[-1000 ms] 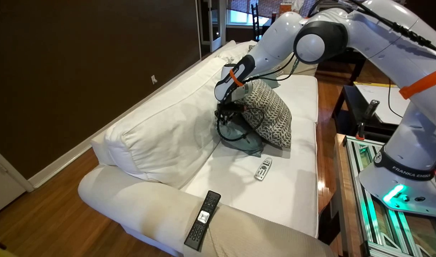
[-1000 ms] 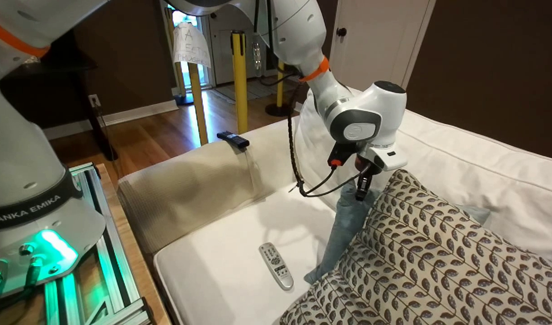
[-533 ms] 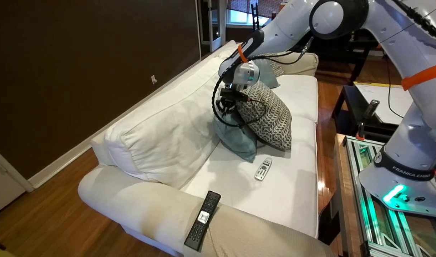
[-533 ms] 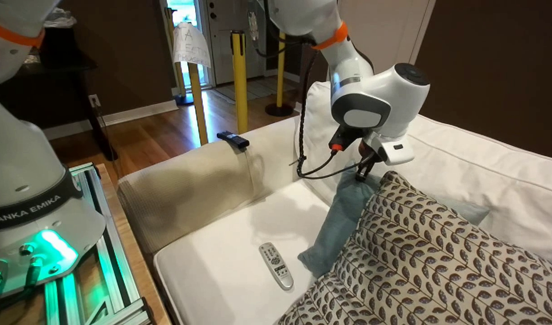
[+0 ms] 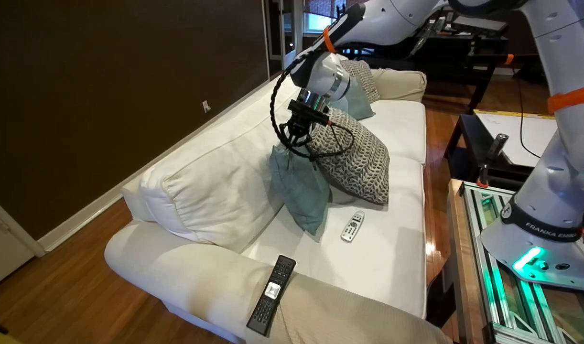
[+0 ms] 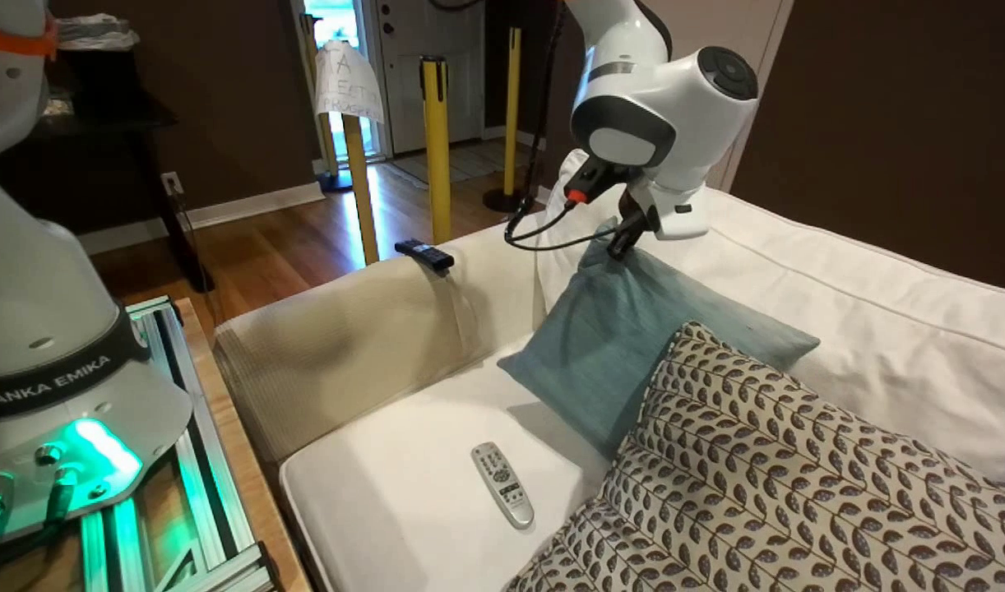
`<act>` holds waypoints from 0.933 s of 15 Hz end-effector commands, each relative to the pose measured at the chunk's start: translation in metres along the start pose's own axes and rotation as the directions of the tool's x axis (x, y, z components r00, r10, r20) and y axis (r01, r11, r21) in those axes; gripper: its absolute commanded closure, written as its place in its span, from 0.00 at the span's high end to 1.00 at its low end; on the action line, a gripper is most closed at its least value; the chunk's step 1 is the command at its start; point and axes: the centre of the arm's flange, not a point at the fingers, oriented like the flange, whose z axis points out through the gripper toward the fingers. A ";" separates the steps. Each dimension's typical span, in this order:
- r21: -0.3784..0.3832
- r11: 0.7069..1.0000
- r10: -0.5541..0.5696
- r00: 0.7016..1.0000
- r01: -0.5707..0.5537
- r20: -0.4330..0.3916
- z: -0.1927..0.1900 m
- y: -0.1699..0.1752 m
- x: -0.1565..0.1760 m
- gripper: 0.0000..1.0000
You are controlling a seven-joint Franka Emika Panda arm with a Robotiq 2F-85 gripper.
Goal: Pick up the beige and black pillow and put it in front of the blue pillows, pick up the left blue pillow move it to the left of the couch, pick the beige and black pillow and move it backwards
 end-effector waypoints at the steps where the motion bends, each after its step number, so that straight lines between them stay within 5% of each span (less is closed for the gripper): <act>1: 0.044 0.999 -0.002 0.994 -0.002 0.105 -0.013 -0.010 -0.055 0.01; 8: 0.049 0.999 -0.023 0.987 0.016 0.157 0.019 -0.030 -0.103 0.01; 9: 0.049 0.998 -0.034 0.986 0.026 0.164 0.021 -0.031 -0.107 0.29; 10: 0.048 0.998 -0.041 0.987 0.034 0.157 0.020 -0.032 -0.109 0.30; 14: 0.087 0.991 -0.109 0.993 0.106 0.033 -0.006 -0.033 -0.096 0.59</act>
